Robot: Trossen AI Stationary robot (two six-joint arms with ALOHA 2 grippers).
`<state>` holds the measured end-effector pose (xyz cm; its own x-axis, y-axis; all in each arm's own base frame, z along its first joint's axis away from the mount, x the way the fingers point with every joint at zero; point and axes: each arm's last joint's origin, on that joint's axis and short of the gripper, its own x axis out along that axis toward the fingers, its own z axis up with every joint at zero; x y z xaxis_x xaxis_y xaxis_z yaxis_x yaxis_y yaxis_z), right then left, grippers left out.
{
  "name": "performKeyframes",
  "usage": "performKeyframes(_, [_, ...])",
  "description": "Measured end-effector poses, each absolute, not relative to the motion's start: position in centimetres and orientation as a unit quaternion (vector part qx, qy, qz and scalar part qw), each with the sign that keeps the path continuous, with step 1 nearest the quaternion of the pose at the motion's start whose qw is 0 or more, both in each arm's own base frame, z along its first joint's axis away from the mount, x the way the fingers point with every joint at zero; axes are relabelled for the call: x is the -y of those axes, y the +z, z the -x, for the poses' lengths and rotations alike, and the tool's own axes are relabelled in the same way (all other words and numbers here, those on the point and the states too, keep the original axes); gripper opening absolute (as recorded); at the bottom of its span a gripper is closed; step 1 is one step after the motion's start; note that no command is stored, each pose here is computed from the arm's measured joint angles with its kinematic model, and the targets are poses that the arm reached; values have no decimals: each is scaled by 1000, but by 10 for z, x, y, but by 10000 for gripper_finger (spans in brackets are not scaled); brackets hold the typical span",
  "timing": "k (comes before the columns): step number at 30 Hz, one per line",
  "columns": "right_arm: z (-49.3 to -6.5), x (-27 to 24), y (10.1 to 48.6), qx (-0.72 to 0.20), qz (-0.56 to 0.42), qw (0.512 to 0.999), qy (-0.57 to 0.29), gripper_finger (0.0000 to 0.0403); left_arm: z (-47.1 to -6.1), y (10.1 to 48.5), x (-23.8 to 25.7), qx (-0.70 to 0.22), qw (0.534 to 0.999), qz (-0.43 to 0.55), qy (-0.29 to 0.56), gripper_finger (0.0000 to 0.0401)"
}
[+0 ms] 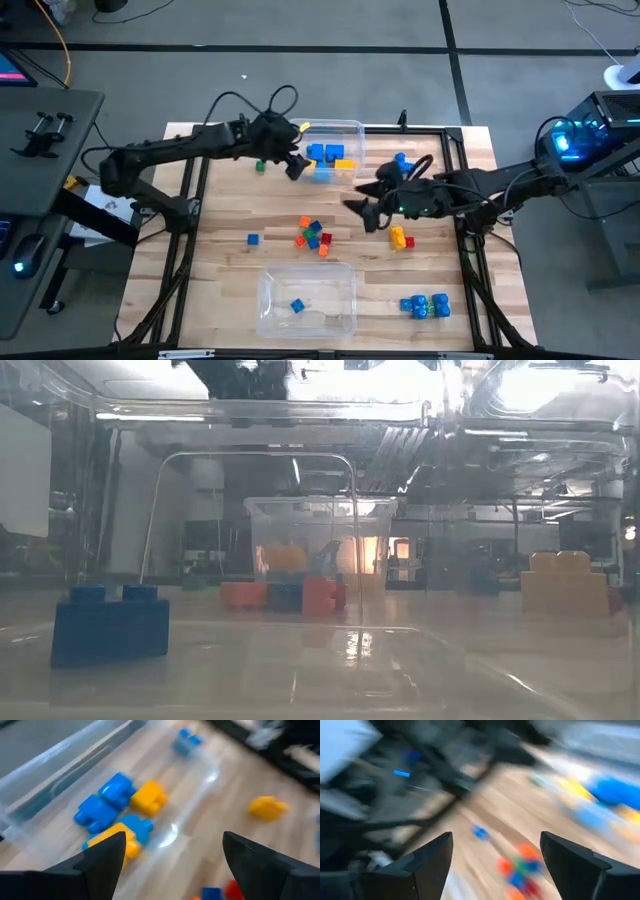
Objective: Sort blocks by size
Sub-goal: Put the large yellow game piece into the top transparent bin
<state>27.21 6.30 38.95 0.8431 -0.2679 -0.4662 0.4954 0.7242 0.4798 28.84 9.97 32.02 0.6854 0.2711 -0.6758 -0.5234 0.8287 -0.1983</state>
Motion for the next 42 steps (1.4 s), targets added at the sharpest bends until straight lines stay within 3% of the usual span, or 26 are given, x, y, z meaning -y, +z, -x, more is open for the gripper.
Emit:
performKeyframes(6, [-230,-54,333,-378,-327,779,-378,296,-259,372,-52,-230,946,159,164,316])
performKeyframes(14, [-206,-59,230,-507,-420,638,-399,296,-228,411,3,-119,970,160,137,316])
performKeyframes(24, [-216,-56,197,-482,-431,618,-446,296,-233,404,42,-116,966,172,158,316])
performKeyframes(32, [-233,-50,171,-494,-411,603,-473,293,-233,420,84,-43,989,126,59,316])
performKeyframes(42, [-245,-44,153,-518,-408,592,-464,215,-222,421,103,-41,989,126,62,317])
